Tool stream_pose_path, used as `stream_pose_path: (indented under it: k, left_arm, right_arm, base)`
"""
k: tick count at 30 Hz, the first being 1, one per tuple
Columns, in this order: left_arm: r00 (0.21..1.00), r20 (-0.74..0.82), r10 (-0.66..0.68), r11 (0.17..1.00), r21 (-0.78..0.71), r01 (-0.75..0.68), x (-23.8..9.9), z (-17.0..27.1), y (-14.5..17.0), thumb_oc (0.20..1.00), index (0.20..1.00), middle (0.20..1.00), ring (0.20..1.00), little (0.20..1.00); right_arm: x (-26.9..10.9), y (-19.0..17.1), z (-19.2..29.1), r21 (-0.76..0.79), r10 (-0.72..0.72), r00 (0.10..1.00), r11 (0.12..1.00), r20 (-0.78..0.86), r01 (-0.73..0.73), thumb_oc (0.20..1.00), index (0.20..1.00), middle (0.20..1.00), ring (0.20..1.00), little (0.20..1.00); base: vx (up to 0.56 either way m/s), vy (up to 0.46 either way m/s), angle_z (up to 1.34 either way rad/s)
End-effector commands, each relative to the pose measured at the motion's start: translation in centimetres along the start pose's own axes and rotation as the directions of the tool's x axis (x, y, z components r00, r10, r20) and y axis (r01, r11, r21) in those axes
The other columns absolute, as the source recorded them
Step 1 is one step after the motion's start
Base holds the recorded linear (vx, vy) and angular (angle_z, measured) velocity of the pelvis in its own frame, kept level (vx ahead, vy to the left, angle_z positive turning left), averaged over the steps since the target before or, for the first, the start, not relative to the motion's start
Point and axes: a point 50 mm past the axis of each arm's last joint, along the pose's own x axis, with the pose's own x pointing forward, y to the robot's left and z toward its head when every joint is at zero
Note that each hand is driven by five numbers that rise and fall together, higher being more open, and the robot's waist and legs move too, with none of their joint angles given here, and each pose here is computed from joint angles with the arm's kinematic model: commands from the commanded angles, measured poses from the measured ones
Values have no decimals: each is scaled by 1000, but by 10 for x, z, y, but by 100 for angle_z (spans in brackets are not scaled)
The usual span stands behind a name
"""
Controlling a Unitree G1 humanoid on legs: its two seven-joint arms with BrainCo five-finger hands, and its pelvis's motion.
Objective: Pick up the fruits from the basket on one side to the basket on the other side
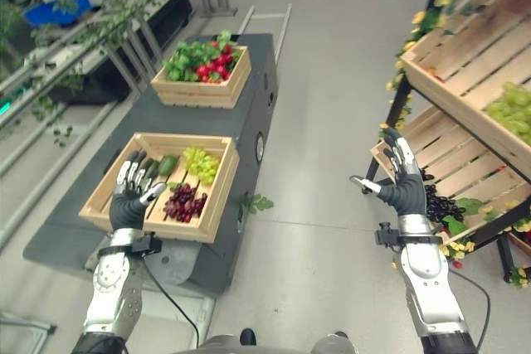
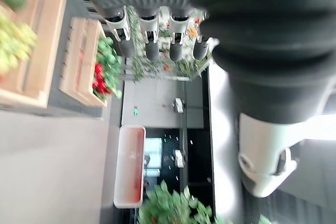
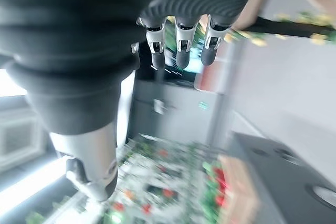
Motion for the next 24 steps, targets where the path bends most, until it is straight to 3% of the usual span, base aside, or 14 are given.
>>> stream_pose_path:
  k: [1,7,24]
  left_arm:
    - [986,153,-64,995,92,50,6,32,2,1000,1000,1000,1000,1000]
    - [978,183,-97,990,121,75,11,39,-1,1000,1000,1000,1000,1000]
    - [979,140,-149,988,49,143,6,27,-14,1000,1000,1000,1000,1000]
  right_arm:
    - [16,6,14,-14,49,994,999,100,-47,1000,1000,1000,1000,1000]
    - [24,22,13,32,63,993,997,105,-66,1000,1000,1000,1000,1000]
    - [13,9,-14,45,4,1000,999,-18,-3,1000,1000,1000,1000,1000]
  base:
    - [-36,256,-2]
    - [-54,136,-21]
    - [35,-53,8]
